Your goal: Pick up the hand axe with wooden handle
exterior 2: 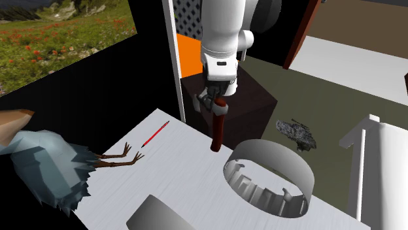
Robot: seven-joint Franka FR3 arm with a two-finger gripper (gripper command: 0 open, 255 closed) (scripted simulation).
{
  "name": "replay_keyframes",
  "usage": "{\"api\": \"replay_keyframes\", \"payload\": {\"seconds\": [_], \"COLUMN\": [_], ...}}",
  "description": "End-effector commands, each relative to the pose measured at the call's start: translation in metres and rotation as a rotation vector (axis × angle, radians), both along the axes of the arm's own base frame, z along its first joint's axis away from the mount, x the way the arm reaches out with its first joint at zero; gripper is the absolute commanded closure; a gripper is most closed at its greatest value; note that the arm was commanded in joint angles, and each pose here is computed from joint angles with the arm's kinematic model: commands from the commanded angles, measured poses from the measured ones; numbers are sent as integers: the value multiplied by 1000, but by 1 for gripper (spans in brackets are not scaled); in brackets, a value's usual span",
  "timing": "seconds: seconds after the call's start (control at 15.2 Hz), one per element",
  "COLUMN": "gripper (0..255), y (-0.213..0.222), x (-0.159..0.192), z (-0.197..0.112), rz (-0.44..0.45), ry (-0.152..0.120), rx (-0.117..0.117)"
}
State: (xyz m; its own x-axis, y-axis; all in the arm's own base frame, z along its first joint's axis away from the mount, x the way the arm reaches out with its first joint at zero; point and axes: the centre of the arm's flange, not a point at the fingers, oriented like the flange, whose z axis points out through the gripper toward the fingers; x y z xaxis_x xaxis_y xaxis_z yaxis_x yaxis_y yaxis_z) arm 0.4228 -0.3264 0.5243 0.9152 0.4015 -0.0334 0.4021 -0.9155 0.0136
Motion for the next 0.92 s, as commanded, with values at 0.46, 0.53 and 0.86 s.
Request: {"api": "replay_keyframes", "payload": {"seconds": [0.46, 0.53, 0.86], "gripper": [255, 255, 255], "y": [0, 0, 0], "x": [-1, -1, -1], "z": [46, 52, 68], "rz": [0, 0, 0], "ry": [0, 0, 0], "rx": [0, 0, 0]}}
